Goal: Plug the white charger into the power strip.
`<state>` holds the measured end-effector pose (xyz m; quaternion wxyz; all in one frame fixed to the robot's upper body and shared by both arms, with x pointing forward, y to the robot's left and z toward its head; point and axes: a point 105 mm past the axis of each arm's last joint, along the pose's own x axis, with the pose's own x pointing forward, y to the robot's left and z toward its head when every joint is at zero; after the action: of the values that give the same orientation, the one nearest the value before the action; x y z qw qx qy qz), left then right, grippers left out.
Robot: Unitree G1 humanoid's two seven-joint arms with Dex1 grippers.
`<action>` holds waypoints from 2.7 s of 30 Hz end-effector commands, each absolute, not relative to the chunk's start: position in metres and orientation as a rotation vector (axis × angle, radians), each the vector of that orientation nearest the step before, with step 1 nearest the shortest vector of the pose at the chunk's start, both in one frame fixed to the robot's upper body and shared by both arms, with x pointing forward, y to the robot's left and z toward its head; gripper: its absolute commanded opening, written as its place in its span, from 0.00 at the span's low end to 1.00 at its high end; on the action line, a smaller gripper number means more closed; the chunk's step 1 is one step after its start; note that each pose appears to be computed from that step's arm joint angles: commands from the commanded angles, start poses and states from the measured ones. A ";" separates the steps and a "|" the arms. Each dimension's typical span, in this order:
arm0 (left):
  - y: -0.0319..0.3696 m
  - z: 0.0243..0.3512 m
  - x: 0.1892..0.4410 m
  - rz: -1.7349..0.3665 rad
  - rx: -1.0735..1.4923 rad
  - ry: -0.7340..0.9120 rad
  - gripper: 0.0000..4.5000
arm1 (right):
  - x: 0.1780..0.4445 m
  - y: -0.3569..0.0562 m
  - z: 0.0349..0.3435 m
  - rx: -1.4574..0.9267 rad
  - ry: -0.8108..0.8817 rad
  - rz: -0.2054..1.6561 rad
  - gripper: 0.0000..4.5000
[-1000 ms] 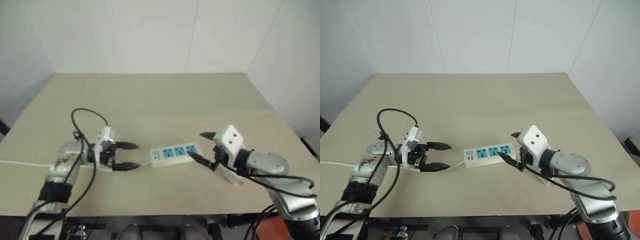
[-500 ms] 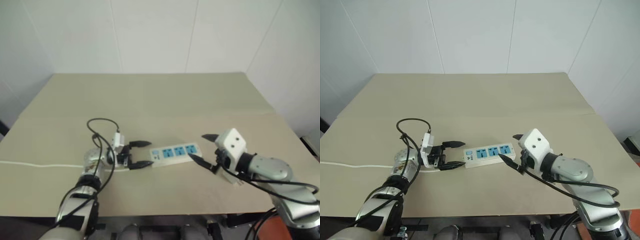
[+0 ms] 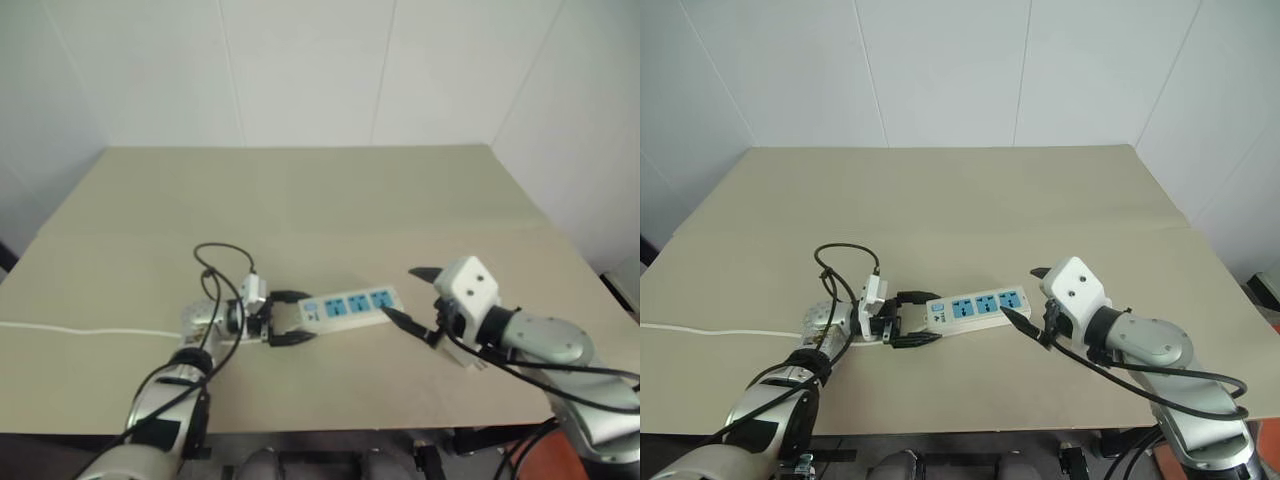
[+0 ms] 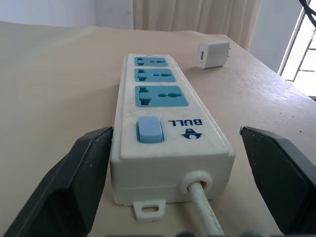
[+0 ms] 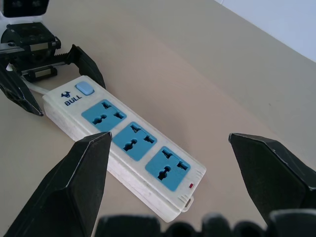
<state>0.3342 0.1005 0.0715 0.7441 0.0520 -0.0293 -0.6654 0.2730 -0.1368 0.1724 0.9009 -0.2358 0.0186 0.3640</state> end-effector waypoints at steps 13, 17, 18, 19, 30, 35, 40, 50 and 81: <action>0.097 0.071 0.347 -1.354 0.178 -0.063 0.72 | 0.271 -0.139 0.184 -0.509 -0.007 0.725 1.00; 0.097 0.076 0.343 -1.410 0.163 -0.075 0.72 | 0.272 -0.142 0.186 -0.521 0.026 0.716 1.00; 0.098 0.077 0.341 -1.431 0.166 -0.078 0.72 | 0.273 -0.144 0.187 -0.535 0.062 0.700 1.00; 0.099 0.077 0.339 -1.454 0.168 -0.076 0.72 | 0.274 -0.147 0.188 -0.541 0.112 0.685 1.00; 0.094 0.074 0.324 -1.594 0.238 -0.034 0.72 | 0.253 -0.181 0.189 -0.658 0.757 0.702 1.00; 0.088 0.073 0.320 -1.607 0.226 -0.056 0.72 | 0.259 -0.195 0.173 -0.642 0.886 0.628 1.00; 0.086 0.070 0.316 -1.611 0.214 -0.070 0.72 | 0.269 -0.199 0.162 -0.608 0.928 0.589 1.00; 0.091 0.069 0.313 -1.603 0.223 -0.070 0.72 | 0.285 -0.211 0.141 -0.573 1.016 0.509 1.00; 0.095 0.065 0.310 -1.597 0.234 -0.057 0.72 | 0.293 -0.199 0.158 -0.640 0.958 0.521 0.35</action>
<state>0.3118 0.0945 0.0676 0.6978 0.0993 -0.0352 -0.7085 0.2879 -0.2023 0.1345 0.7909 -0.2768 0.4860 0.2481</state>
